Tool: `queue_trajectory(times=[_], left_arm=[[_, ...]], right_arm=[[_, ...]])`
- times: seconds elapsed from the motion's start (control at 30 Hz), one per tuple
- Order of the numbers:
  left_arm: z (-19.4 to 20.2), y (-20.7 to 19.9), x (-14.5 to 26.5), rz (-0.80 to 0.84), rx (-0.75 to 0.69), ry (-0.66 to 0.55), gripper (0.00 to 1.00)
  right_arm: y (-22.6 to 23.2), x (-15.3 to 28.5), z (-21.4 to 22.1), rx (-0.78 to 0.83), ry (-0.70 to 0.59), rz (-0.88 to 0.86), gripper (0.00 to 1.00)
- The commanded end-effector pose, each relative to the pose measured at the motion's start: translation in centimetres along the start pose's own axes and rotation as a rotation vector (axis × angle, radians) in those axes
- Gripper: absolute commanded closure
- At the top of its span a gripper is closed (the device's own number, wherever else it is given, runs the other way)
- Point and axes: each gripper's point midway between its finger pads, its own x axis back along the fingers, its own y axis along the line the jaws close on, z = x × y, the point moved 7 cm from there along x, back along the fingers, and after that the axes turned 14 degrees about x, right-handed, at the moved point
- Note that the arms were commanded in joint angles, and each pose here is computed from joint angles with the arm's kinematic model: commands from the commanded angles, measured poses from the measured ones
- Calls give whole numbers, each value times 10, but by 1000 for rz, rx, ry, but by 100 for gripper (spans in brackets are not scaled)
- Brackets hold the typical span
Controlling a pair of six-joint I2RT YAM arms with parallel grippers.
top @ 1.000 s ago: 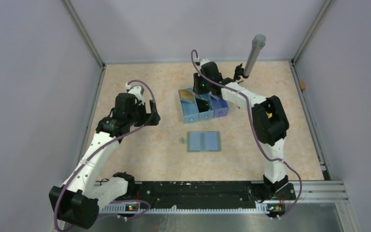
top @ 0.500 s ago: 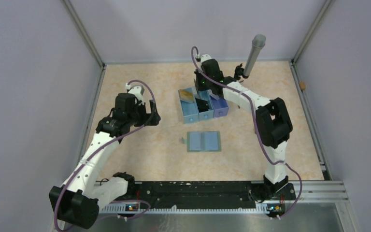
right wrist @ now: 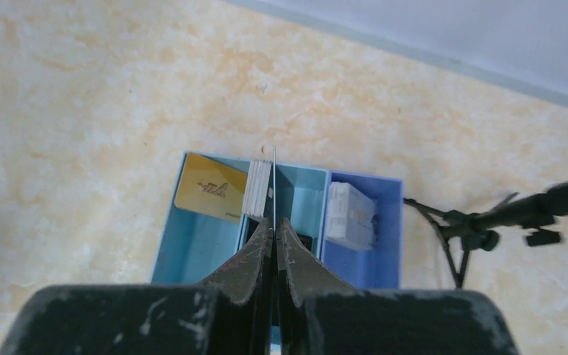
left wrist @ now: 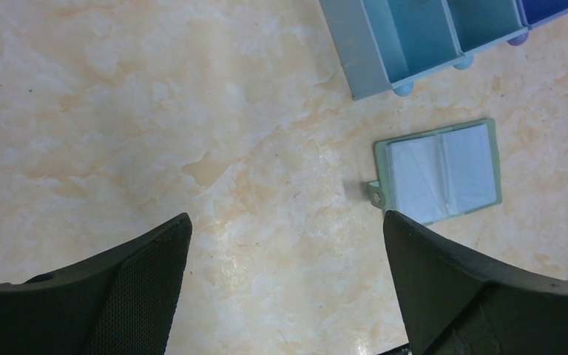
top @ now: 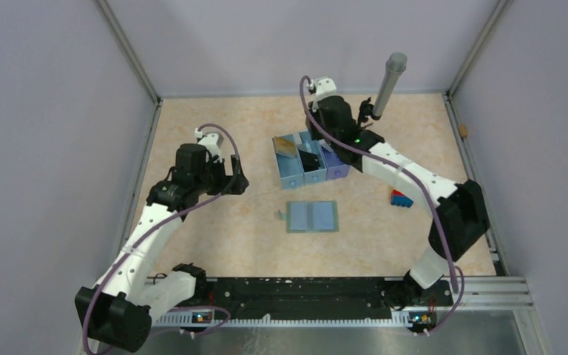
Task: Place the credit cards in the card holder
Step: Pick up the credit card from the storage box, then insert the credit card into the card holder.
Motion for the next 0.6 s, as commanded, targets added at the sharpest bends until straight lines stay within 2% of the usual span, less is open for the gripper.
queue_trajectory(times=[0.0, 0.1, 0.2, 0.4, 0.57], left_arm=[[5, -16, 4, 152, 45, 5, 2], [21, -28, -3, 269, 124, 37, 3], [45, -36, -19, 330, 192, 85, 3], [90, -52, -49, 374, 256, 213, 3], [111, -54, -70, 323, 256, 268, 3]], right_arm=[[-27, 66, -40, -59, -121, 19, 100], [-22, 95, -21, -105, -81, -88, 100], [-14, 115, 16, -169, -6, -224, 100], [8, 143, 75, -286, 102, -500, 100], [26, 149, 114, -369, 173, -664, 100]])
